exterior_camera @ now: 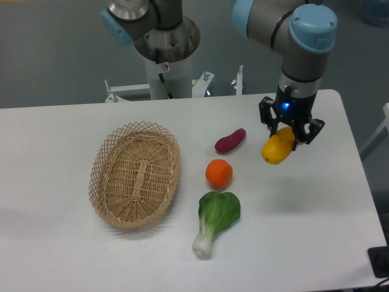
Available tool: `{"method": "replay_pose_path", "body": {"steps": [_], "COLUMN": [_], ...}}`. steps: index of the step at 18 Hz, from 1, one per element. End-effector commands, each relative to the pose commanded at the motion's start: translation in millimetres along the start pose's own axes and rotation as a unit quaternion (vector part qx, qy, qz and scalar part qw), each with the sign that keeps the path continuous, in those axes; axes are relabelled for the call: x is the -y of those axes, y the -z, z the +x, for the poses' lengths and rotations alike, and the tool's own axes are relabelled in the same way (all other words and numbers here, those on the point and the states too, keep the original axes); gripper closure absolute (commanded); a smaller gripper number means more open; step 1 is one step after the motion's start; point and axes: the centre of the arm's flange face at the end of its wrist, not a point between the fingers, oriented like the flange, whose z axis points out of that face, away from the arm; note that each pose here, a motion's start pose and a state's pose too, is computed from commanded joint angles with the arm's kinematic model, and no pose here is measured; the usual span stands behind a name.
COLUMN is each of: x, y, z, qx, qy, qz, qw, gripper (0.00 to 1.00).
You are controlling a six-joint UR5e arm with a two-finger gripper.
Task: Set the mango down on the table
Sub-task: 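Hold the yellow mango in the gripper above the table, then lower the held yellow mango toward the table beside the orange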
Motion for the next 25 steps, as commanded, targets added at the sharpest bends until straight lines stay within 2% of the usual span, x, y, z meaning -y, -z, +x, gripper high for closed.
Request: {"method": "replay_pose_path", "body": {"steps": [12, 16, 19, 20, 22, 25], "x": [-11.6, -19.7, -22.0, -23.5, -25.3, -24.5], "y": [-2.2, -5.7, -20.2, -30.5, -51.4, -75.0], "z": [-3.5, -5.9, -0.5, 3.0, -0.4, -11.1], "qx": [0.001, -0.002, -0.008, -0.004, 0.028, 0.031], "qy": [0.004, -0.013, -0.026, -0.032, -0.04, -0.04], "qz": [-0.003, -0.005, -0.005, -0.005, -0.002, -0.003], "qw": [1.0, 0.9999, 0.9996, 0.9995, 0.9988, 0.9987], "gripper": [0.57, 0.57, 0.58, 0.58, 0.58, 0.58]}}
